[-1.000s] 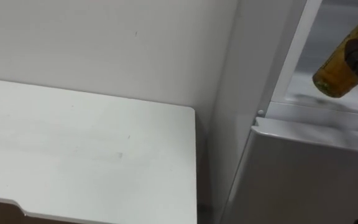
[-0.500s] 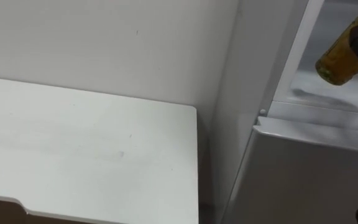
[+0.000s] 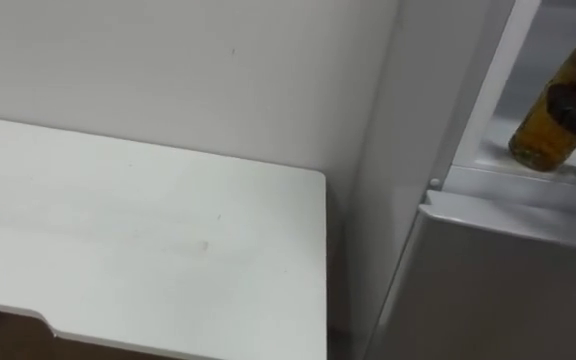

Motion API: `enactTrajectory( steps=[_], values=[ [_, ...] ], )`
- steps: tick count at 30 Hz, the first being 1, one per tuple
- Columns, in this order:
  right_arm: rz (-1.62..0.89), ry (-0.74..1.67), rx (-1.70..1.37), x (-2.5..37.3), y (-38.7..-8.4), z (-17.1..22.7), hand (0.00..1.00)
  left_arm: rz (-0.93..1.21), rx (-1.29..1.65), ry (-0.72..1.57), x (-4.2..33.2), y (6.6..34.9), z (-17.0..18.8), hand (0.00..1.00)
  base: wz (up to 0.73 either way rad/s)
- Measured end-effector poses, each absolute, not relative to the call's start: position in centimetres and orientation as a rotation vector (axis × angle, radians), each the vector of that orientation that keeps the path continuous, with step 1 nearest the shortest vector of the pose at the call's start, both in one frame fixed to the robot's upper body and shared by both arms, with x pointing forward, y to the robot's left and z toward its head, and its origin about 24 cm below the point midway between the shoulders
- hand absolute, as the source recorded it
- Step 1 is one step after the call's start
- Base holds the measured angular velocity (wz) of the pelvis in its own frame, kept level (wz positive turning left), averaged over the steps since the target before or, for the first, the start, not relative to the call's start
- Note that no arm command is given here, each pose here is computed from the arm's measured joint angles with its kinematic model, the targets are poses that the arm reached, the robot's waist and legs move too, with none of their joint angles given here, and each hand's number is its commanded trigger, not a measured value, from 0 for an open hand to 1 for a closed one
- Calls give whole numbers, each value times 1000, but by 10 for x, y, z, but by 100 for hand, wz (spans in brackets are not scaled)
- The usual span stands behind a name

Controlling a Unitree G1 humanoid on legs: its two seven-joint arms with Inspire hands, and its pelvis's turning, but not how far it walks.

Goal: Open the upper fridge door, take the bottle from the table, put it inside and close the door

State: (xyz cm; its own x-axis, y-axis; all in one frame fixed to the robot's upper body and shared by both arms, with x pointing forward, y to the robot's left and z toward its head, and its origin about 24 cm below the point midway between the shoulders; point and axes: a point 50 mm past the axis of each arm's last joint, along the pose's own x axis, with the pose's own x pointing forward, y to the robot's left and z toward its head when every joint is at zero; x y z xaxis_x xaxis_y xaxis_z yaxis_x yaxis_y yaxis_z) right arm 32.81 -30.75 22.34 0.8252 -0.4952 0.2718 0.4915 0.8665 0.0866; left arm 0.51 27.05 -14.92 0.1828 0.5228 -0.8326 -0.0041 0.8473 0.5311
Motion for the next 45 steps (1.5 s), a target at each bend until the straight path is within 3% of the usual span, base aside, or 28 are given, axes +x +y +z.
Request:
enactTrajectory(
  steps=[31, 32, 33, 34, 35, 36, 45],
  values=[
    [-555, -159, 7, 350, -324, 217, 100, 433, 490, 1410, -10, 284, -143, 0, 2],
    [-556, -157, 2, 350, -324, 216, 92, 434, 490, 1410, -10, 284, -143, 0, 0],
    [-561, -151, -15, 351, -324, 215, 64, 434, 491, 1412, -10, 285, -143, 0, 4],
    [-565, -146, -28, 351, -325, 215, 55, 436, 493, 1416, -11, 285, -143, 0, 5],
    [-566, -145, -33, 351, -325, 215, 20, 436, 493, 1417, -11, 285, -143, 0, 4],
    [-568, -145, -43, 350, -325, 215, 0, 434, 491, 1421, -11, 285, -143, 0, 4],
    [-569, -146, -67, 350, -326, 215, 0, 422, 480, 1440, -13, 284, -144, 0, 5]
  ],
)
